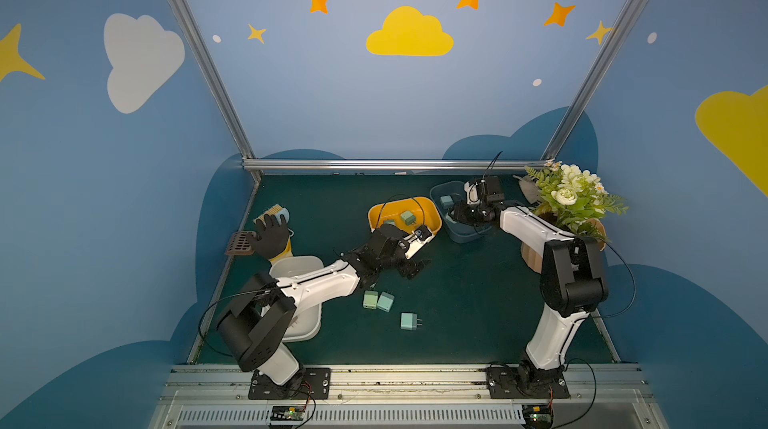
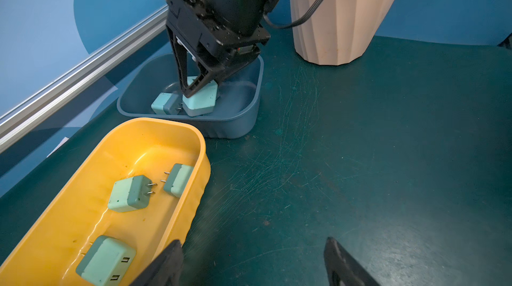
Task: Place the plugs by color into the storage box
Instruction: Place the plug in the storage box.
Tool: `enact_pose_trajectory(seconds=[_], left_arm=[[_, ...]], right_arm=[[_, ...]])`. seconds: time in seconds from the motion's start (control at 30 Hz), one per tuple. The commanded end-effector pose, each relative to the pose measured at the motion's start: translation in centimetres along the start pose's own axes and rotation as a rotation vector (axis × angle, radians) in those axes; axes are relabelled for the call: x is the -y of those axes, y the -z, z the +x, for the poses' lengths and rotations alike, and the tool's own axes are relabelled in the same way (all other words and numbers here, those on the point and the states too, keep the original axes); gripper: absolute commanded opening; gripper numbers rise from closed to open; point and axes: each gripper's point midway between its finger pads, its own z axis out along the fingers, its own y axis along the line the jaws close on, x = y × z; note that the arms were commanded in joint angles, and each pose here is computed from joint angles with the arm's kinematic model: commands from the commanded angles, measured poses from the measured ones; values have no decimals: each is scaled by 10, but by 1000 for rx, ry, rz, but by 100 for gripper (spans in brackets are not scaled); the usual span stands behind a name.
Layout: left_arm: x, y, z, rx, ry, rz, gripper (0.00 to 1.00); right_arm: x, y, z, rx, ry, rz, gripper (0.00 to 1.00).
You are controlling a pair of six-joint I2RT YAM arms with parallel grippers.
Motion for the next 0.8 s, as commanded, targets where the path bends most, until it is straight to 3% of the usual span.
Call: enact_pose_trajectory(seconds=[0.0,0.33,0.77], left_arm=[[1,15,-7,12,4,3,80],[8,27,2,-9,-42,25,82],[3,37,13,-42,-150,-16,85]], right_arm=[[-7,20,-2,28,28,1,48],[9,14,5,-34,-6,29,50],[-3,42,3,18,30,18,51]])
